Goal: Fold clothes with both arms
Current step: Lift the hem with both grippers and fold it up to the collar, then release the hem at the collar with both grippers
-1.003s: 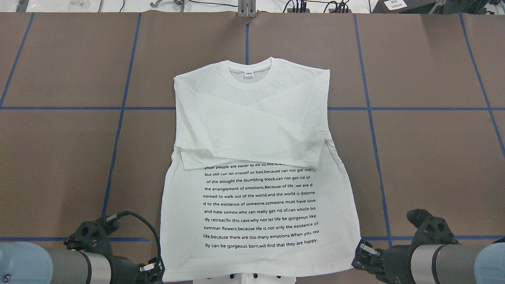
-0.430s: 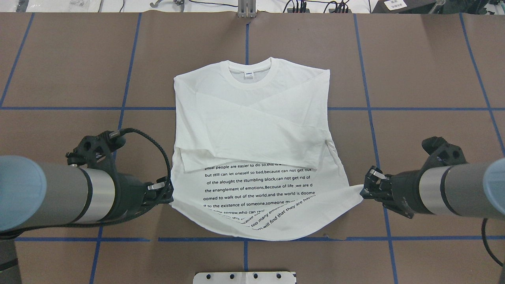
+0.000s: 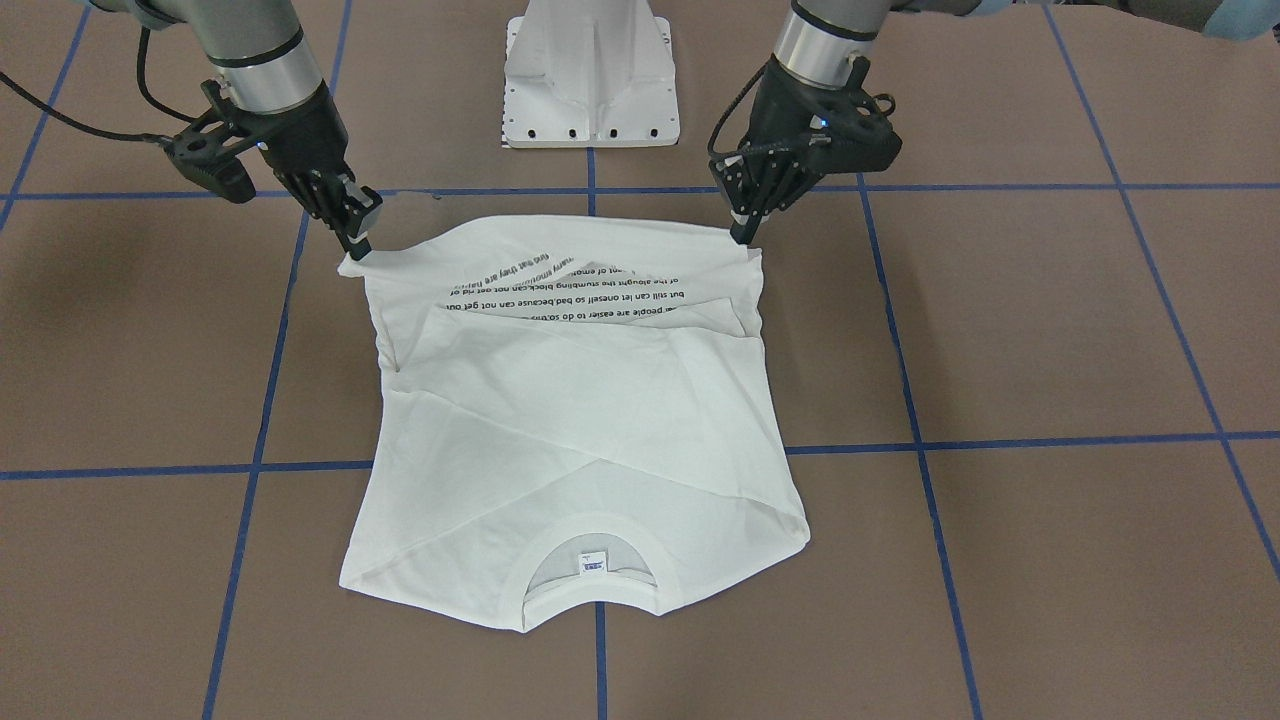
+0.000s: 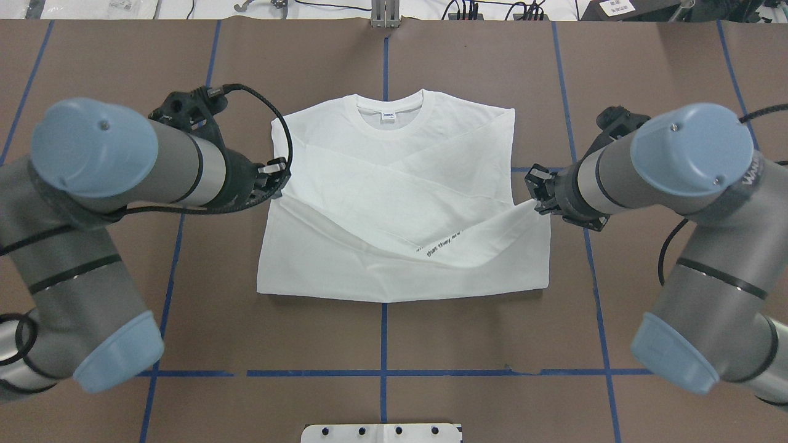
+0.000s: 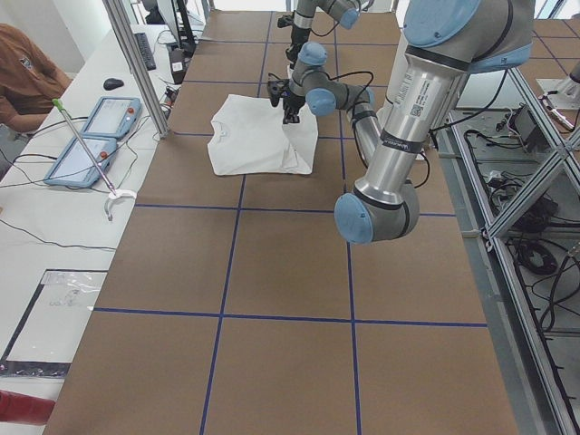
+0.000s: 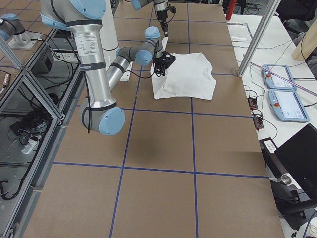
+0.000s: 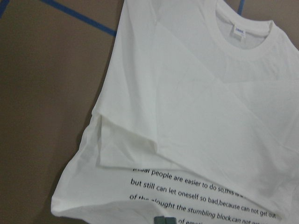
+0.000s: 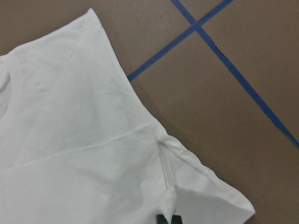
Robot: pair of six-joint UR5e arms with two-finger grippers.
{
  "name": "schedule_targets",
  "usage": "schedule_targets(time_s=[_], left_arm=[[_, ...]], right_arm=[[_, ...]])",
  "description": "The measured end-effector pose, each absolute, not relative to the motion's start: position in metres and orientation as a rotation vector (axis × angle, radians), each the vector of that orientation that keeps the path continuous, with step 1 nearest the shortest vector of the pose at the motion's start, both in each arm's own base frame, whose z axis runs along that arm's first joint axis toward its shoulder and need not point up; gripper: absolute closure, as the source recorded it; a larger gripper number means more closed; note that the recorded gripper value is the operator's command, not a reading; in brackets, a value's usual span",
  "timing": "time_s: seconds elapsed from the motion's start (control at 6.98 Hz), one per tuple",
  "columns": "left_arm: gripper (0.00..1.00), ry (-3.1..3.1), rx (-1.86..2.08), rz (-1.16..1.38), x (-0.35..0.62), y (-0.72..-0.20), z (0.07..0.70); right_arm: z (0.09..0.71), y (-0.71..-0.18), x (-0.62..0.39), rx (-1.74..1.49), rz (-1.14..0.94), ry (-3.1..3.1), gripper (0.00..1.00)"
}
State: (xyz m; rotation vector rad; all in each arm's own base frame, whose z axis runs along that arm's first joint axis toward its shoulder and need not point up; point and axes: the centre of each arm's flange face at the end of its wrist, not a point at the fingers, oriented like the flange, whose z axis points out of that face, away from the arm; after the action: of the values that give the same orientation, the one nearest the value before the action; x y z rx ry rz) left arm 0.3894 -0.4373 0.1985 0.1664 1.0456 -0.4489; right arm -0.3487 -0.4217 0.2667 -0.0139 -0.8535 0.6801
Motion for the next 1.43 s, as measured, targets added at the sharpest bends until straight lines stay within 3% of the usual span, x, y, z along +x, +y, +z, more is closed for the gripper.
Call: schedule_targets(time_s=[0.29, 0.57, 0.86, 1.43], left_arm=[[1.0, 1.029, 0.24, -0.503, 0.397, -0.526, 0.233], [1.0, 1.019, 0.274, -0.516, 0.412, -0.577, 0.262], [1.0, 1.016, 0.281, -0.518, 0.435, -0.604, 0.284], [1.0, 1.001, 0.281, -0.519, 0.454, -0.62, 0.316]], right_arm=[[0.284, -0.501, -0.366, 0.029, 0.67, -0.762, 1.0], [0.303, -0.573, -0.397, 0.045, 0.683, -0.727, 1.0], [0.32, -0.626, -0.425, 0.053, 0.698, -0.726, 1.0], [0.326, -0.656, -0.448, 0.048, 0.703, -0.713, 1.0]])
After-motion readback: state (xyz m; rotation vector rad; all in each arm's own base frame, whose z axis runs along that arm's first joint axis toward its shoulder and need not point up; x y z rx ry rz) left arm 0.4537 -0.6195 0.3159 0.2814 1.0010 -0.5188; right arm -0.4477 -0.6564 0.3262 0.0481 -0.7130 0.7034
